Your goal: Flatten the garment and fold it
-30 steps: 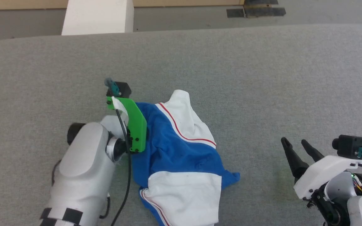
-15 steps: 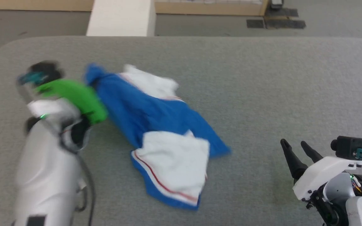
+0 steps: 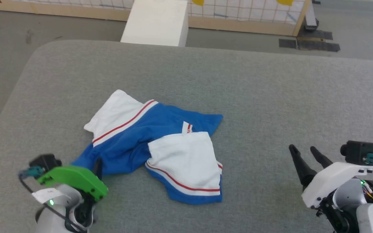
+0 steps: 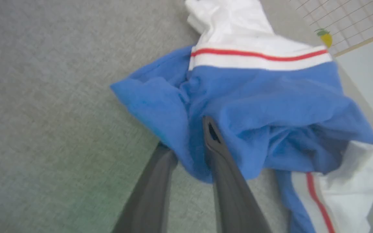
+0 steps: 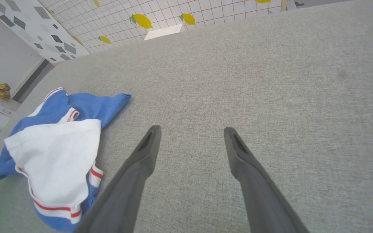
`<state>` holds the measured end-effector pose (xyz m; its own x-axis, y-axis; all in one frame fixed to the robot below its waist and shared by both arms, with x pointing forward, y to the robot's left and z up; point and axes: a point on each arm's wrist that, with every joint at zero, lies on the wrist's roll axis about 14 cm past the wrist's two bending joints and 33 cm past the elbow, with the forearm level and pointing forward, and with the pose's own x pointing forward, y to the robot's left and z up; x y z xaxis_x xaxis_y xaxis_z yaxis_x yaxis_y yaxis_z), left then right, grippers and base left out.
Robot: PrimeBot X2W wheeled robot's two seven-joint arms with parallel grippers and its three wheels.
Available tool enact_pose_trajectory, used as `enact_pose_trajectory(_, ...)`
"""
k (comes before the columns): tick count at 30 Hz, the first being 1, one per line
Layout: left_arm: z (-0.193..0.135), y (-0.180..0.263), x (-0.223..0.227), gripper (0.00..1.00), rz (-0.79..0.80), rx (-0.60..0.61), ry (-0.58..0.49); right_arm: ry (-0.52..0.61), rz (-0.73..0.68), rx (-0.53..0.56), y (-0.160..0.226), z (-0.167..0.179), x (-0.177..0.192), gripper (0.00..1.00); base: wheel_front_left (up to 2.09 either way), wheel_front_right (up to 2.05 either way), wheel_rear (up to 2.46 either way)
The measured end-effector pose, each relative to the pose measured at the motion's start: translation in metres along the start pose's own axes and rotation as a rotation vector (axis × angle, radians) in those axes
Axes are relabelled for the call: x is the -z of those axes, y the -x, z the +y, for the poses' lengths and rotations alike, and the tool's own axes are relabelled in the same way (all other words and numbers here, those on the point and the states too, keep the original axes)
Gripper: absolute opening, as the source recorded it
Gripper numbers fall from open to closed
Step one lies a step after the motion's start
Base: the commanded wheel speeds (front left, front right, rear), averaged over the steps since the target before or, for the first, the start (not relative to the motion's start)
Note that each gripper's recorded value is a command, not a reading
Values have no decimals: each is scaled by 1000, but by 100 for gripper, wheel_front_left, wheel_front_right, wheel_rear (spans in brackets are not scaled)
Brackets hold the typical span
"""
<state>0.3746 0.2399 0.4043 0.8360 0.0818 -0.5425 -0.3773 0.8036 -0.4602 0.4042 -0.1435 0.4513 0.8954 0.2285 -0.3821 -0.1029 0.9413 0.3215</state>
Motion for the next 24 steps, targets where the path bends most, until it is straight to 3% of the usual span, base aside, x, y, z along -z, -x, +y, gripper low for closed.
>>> enact_pose_trajectory(3,-18,13,-51,100,-243,82,-44,29,15,-48,-2,18,1,100,0,0,0)
enact_pose_trajectory(6,-35,38,-102,100,-534,158,-181,71,75,-129,-6,47,12,100,0,0,0)
enact_pose_trajectory(9,-40,51,-111,100,-650,184,-264,135,156,-203,-12,76,25,100,0,0,0)
enact_pose_trajectory(14,-42,46,-87,100,-623,182,-315,267,290,-300,-30,114,43,100,0,0,0)
enact_pose_trajectory(18,-35,36,-66,100,-564,157,-312,389,397,-315,-48,123,61,100,0,0,0)
enact_pose_trajectory(24,-28,30,-62,100,-550,126,-315,462,507,-351,-66,131,92,100,0,0,0)
